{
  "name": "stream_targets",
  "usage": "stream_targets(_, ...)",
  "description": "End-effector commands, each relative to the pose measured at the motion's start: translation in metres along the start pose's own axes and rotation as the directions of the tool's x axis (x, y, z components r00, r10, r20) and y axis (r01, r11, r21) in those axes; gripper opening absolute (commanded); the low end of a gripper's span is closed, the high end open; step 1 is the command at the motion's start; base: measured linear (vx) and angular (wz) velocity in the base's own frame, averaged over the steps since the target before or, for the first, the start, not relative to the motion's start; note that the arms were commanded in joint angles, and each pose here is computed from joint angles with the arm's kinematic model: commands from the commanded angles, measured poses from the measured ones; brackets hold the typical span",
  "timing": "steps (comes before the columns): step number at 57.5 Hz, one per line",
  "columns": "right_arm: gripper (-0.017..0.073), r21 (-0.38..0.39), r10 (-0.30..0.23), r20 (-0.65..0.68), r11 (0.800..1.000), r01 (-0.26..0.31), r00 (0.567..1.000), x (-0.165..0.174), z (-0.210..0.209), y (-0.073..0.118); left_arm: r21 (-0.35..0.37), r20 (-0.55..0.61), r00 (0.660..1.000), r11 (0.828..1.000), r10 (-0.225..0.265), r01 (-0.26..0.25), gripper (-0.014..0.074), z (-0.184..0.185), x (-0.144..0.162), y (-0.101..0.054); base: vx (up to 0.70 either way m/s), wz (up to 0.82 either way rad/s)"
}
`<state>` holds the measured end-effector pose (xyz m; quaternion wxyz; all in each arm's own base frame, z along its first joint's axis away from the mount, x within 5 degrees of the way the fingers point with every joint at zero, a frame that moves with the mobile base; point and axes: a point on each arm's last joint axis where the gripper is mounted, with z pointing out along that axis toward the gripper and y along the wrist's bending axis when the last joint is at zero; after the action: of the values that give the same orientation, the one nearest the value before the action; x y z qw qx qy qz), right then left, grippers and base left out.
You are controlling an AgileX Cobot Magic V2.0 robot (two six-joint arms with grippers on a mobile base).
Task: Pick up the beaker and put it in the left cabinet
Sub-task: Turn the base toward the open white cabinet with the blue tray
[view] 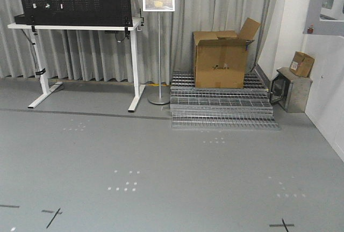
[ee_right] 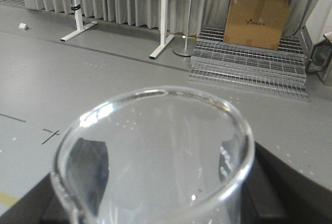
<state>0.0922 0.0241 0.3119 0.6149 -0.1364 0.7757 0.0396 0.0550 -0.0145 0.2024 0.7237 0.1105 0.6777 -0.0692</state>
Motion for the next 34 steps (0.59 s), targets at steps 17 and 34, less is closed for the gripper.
stream_targets(17, -0.0004, -0.017, -0.024, 0.089, 1.000, 0.026, 0.996, -0.0150, -0.0019, 0.0010, -0.004, 0.087, 0.996, 1.000, -0.012, 0.012, 0.0001, -0.0014, -0.0032, 0.0003, 0.74, -0.04)
stream_targets(34, -0.0004, -0.017, -0.024, 0.089, 1.000, 0.026, 0.996, -0.0150, -0.0019, 0.0010, -0.004, 0.087, 0.996, 1.000, -0.012, 0.012, 0.0001, -0.0014, -0.0032, 0.0003, 0.73, -0.06)
